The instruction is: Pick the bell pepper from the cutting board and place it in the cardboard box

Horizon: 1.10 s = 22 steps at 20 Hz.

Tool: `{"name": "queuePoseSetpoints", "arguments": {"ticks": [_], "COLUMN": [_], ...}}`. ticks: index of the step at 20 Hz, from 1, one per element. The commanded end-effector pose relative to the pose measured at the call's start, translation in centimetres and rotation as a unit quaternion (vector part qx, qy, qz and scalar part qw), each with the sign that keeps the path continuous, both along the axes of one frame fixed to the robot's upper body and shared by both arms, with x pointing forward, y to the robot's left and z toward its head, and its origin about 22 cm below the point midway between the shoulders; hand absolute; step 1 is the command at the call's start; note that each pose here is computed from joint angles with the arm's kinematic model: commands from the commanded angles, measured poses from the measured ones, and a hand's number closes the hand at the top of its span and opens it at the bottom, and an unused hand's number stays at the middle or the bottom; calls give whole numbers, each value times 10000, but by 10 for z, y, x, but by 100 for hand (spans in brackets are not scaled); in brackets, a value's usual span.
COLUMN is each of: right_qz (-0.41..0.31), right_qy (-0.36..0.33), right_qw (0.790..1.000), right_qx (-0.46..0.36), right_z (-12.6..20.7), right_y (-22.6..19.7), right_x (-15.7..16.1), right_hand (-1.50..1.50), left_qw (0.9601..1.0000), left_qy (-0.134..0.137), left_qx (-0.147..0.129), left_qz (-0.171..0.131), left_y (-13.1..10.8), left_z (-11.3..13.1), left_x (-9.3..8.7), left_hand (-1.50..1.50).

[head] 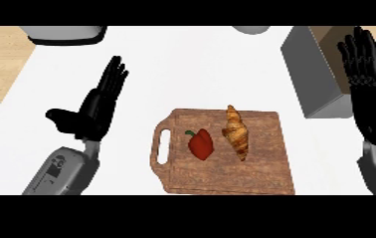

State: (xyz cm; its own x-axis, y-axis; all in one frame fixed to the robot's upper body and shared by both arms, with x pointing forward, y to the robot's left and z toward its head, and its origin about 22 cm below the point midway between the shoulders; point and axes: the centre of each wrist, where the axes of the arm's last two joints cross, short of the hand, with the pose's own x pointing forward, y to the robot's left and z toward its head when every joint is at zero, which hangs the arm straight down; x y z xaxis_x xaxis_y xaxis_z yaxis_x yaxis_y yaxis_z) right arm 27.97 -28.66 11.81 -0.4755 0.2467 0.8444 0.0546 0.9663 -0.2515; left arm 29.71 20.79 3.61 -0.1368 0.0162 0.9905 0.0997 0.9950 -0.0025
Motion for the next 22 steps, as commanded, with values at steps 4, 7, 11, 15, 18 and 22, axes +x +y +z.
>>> {"name": "queuePoseSetpoints", "arguments": {"ticks": [4,7,11,15,18,22], "right_qz": [1517,1292,1996,2511,2629,2707], "right_qy": [-325,-113,18,-634,-913,-591], "right_qw": [9876,9577,9591,9200,8935,8511], "right_qx": [-238,-2567,-2005,-2943,-3523,-4460], "right_z": [67,84,64,43,55,56], "right_y": [36,23,30,54,57,98], "right_x": [11,14,54,33,45,28], "right_hand": [-150,-150,-150,-150,-150,-150], "left_qw": [9878,9774,9768,9760,9753,9757], "left_qy": [-570,-482,-539,-468,-573,-421], "left_qx": [1421,1928,1913,1962,2006,2034], "left_qz": [-299,-728,-803,-823,-730,-696], "left_y": [36,37,46,65,54,61], "left_z": [35,25,28,35,39,24], "left_x": [17,7,1,-5,-3,-2], "left_hand": [0,0,0,0,0,0]}}
